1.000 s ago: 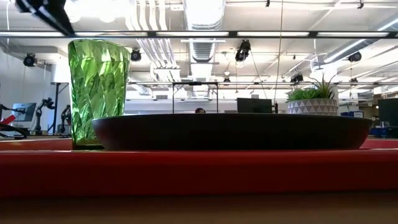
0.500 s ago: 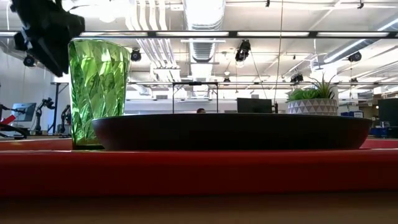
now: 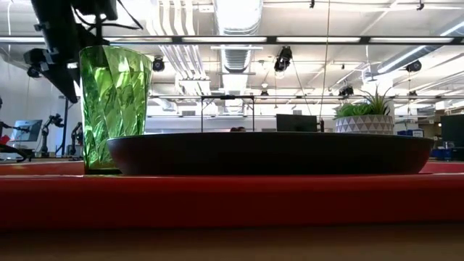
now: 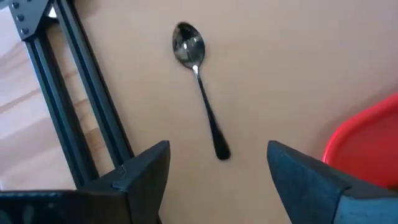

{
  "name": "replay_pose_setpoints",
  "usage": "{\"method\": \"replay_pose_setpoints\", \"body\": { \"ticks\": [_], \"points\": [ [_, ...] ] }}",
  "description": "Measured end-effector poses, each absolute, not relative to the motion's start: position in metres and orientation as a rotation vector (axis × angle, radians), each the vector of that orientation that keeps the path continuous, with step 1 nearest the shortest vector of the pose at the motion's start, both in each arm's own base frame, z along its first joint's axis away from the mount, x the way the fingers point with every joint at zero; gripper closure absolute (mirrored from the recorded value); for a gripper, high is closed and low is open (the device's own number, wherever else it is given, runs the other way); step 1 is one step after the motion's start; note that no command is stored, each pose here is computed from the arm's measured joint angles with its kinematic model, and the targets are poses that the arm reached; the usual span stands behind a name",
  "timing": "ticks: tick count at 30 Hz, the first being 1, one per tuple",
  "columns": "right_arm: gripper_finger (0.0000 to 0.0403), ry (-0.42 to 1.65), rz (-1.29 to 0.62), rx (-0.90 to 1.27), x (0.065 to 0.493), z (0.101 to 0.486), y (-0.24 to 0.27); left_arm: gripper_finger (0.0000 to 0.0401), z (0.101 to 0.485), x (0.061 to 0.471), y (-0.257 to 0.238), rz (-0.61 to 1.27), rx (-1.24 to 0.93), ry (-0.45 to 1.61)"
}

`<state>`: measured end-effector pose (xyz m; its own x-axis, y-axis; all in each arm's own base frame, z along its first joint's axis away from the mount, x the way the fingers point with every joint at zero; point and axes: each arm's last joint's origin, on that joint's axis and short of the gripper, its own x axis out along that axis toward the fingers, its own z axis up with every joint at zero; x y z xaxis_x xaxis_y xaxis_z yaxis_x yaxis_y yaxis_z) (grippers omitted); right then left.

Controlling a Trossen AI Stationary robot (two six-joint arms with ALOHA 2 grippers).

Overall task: Pick and place plate/cup/fork/spoon on tray
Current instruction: Put the black spoon to the right side of the black plate on the red serving tray

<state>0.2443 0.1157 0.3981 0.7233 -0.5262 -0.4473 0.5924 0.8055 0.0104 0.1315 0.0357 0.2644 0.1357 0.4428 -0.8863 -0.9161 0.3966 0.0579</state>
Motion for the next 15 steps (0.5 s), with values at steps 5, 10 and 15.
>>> {"method": "replay_pose_setpoints", "body": {
  "ticks": [5,10,15],
  "points": [
    [0.0394,0.445,-0.621,0.156,0.244,0.398,0.116,0.015,0.266,0.141,0.049,1.045,-0.596,0.917],
    [0.0394,0.444,-0.621,0.158,0.244,0.398,0.116,0.015,0.263,0.142,0.061,1.042,-0.606,0.937],
    [0.0394,0.442,-0.623,0.165,0.244,0.398,0.116,0.015,0.254,0.141,0.059,0.863,-0.764,1.027]
  ]
}}
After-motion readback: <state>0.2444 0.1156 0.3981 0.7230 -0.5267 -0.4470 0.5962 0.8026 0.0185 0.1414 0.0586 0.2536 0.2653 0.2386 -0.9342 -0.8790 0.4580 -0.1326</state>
